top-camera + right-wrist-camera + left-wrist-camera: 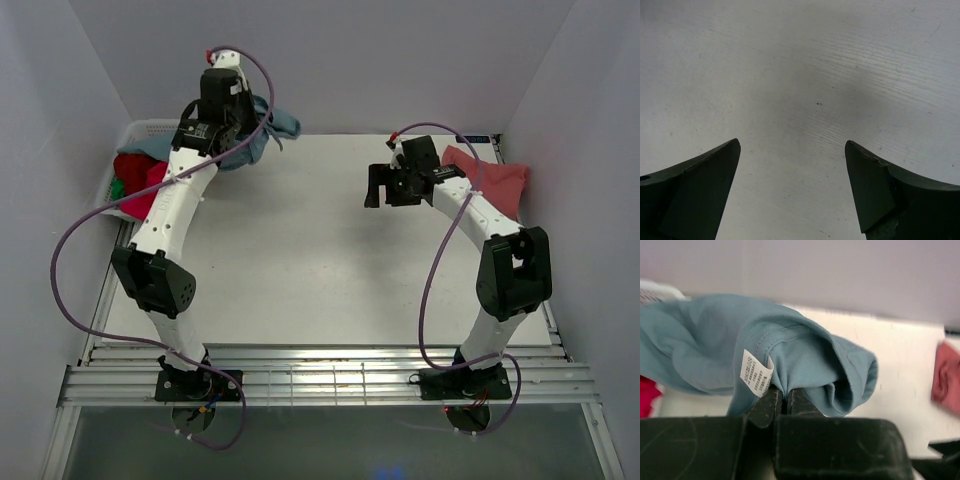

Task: Fold and stack the t-shirts
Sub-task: Move the tshirt to the center of the board

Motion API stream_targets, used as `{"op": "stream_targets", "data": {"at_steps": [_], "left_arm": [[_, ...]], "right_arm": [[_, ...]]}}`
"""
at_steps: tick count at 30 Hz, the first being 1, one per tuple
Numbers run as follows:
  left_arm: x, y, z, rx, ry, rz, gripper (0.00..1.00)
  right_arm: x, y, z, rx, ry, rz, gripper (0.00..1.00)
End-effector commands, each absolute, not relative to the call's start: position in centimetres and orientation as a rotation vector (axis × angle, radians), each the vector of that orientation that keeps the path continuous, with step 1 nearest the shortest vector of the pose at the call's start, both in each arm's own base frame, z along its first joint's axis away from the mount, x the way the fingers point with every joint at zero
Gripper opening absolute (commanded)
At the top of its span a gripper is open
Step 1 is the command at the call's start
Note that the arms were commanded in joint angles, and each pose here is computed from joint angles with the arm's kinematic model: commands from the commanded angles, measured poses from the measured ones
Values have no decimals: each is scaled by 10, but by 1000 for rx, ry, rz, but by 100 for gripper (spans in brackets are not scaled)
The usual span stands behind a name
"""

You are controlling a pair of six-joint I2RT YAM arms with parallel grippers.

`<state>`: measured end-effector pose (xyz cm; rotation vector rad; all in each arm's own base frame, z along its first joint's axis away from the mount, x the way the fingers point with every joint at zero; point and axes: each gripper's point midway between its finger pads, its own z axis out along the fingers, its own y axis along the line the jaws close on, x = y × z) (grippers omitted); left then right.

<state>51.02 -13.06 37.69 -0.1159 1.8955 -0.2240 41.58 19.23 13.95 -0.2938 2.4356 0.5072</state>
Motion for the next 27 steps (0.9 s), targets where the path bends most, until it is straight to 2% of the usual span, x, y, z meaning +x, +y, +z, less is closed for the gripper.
{"op": "stream_targets", "data": {"at_steps": [1, 7, 13, 20, 26, 27], "left_arm": [[486, -180, 322, 44, 2061, -370, 0], [459, -245, 289, 251, 2117, -656, 0], [438, -319, 237, 413, 2180, -790, 0], [425, -399, 209, 543, 2180, -929, 0], [435, -413, 188, 561, 2169, -899, 0], [437, -412, 191, 564, 2150, -881, 6]], "right_arm": [[416, 187, 157, -300, 2364, 464, 91], [414, 178, 167, -258, 2347, 415, 91], [408, 165, 188, -241, 2307, 348, 91], [391, 157, 185, -230, 2309, 338, 91], [386, 150, 184, -204, 2304, 312, 91], [386, 151, 185, -204, 2300, 317, 91]]}}
